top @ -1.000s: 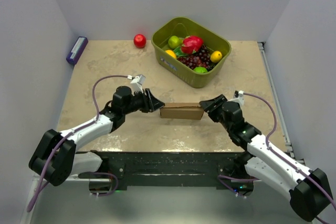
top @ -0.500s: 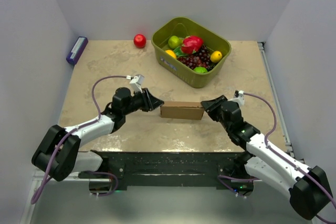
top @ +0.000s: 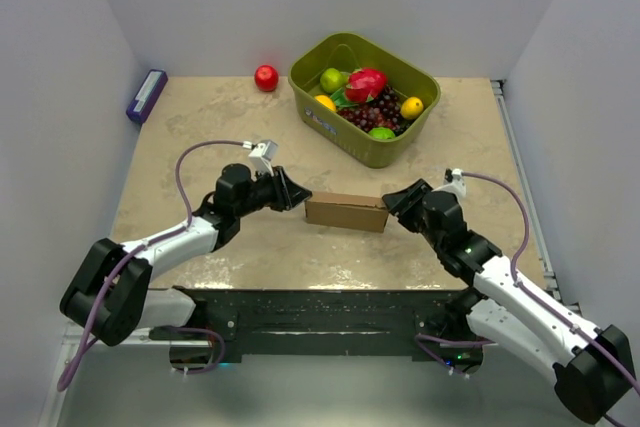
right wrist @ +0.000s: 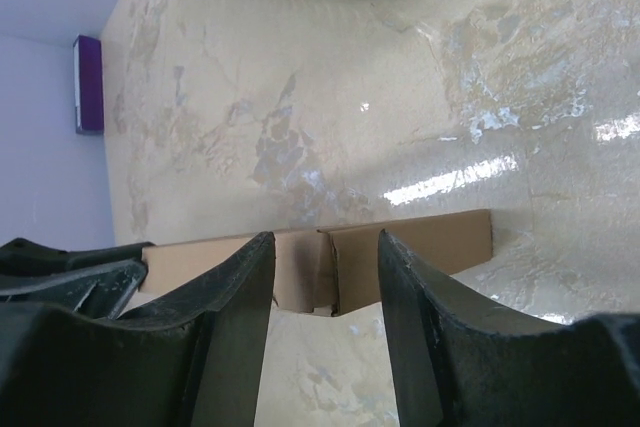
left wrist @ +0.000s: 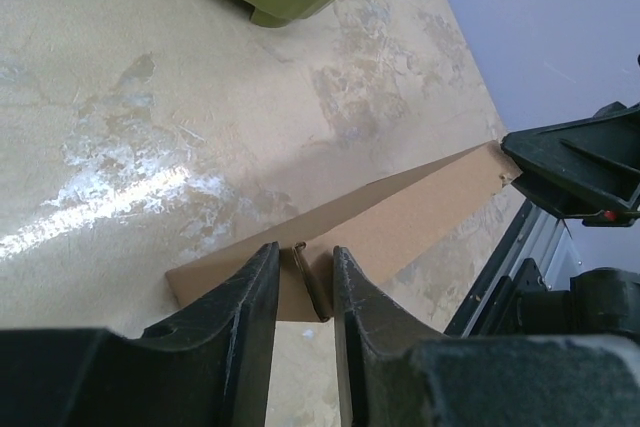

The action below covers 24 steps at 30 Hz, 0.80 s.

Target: Fold the paper box

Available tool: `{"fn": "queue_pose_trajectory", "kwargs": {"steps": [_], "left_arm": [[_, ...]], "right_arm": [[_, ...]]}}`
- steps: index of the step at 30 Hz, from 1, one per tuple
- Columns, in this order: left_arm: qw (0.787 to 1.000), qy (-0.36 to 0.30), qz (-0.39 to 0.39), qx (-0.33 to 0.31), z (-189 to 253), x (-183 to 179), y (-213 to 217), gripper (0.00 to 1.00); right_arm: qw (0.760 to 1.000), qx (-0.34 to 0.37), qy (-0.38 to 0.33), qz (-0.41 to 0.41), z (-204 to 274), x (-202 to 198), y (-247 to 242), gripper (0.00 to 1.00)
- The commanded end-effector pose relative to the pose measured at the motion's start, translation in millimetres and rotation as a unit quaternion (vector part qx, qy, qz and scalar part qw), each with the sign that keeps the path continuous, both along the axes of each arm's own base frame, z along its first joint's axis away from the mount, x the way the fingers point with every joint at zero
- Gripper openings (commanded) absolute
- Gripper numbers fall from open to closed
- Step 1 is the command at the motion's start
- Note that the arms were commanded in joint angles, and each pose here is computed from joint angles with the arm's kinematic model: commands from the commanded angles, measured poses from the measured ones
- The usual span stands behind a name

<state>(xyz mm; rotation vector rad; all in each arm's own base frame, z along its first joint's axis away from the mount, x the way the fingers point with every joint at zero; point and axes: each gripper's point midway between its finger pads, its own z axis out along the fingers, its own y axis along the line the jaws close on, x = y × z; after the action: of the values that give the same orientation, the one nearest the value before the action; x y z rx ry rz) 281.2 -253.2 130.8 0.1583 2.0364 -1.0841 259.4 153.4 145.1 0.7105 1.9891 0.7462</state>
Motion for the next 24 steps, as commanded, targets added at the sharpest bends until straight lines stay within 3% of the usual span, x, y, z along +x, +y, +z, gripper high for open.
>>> {"fn": "queue_pose_trajectory", "kwargs": {"steps": [1, 8, 12, 16, 18, 24], "left_arm": [[0.991, 0.086, 0.001, 0.107, -67.8, -25.9, 25.4, 0.22], [0.990, 0.083, 0.004, 0.113, -66.1, -25.2, 27.3, 0.21], [0.990, 0.083, 0.005, 0.115, -66.9, -25.1, 28.0, 0.21], [0.989, 0.083, 0.007, 0.119, -69.3, -25.5, 29.8, 0.21], [0.989, 0.083, 0.008, 0.118, -68.7, -24.8, 29.9, 0.21], [0.990, 0.075, 0.003, 0.120, -64.7, -23.6, 28.3, 0.21]], "right_arm": [[0.999, -0.012, -0.019, 0.025, 18.6, -0.7, 4.5, 0.49], [0.999, -0.010, -0.009, 0.032, 7.3, -5.3, 5.6, 0.44], [0.999, -0.008, 0.004, 0.033, -5.2, -8.7, 5.6, 0.33], [0.999, -0.007, 0.017, 0.037, -15.6, -13.3, 6.6, 0.30], [0.999, -0.006, 0.017, 0.037, -16.2, -16.3, 5.1, 0.31], [1.000, -0.003, 0.008, 0.028, 2.6, -21.0, -1.7, 0.48]]}}
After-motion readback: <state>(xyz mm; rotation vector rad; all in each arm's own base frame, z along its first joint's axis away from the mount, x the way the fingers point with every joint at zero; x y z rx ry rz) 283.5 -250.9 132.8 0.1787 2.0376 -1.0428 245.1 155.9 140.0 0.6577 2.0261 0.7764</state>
